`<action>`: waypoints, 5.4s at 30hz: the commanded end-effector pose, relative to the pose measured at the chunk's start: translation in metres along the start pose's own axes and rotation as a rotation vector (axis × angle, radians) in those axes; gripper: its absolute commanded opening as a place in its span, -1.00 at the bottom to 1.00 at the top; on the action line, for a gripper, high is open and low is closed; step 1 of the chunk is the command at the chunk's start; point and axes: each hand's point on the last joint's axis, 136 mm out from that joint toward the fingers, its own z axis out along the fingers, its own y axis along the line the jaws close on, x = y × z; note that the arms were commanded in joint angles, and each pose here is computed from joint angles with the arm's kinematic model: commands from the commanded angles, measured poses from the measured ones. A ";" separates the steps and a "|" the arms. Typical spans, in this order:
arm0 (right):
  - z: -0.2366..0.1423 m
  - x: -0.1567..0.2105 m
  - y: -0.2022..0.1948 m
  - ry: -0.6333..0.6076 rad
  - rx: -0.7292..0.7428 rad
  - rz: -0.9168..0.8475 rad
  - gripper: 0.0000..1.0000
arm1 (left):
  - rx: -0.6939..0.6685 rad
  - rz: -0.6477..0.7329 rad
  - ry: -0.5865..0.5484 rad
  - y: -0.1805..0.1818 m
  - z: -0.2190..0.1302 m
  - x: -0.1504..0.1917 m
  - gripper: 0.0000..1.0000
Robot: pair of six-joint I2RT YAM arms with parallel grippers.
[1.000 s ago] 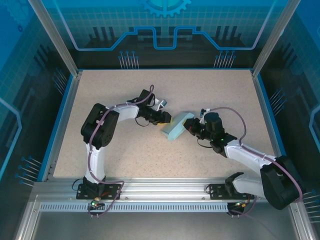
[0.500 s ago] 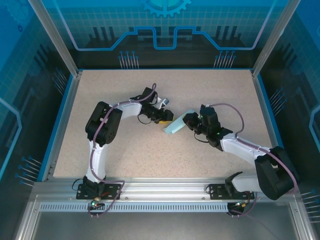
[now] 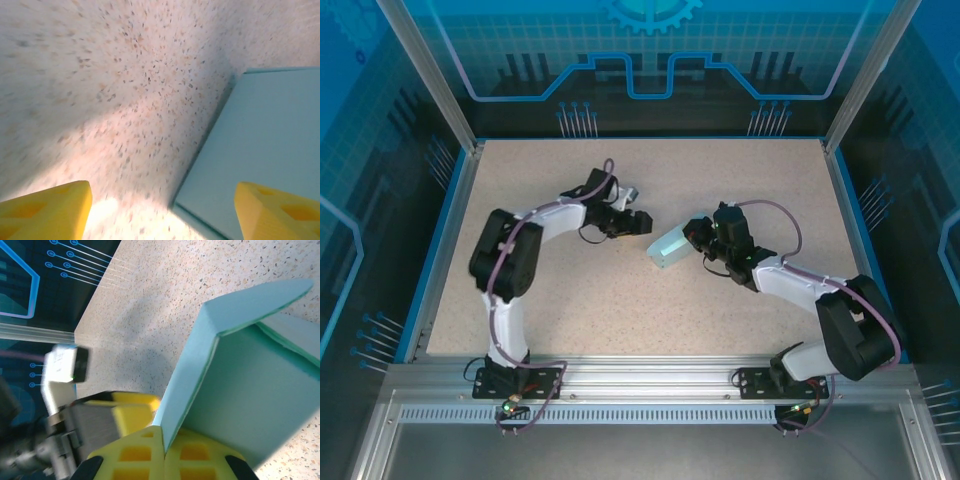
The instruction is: Fold the paper box
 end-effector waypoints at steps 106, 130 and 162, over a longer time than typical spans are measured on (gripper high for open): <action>0.005 -0.006 0.007 0.479 -0.007 -1.411 -0.92 | -0.059 0.966 0.147 -0.023 -0.029 0.056 -0.10; 0.013 0.026 -0.015 0.337 0.332 -1.006 -1.00 | -0.148 0.913 0.161 -0.013 -0.024 0.047 -0.09; 0.001 0.031 -0.029 0.127 0.337 -1.080 -1.00 | -0.142 0.798 -0.015 -0.048 -0.053 0.019 0.40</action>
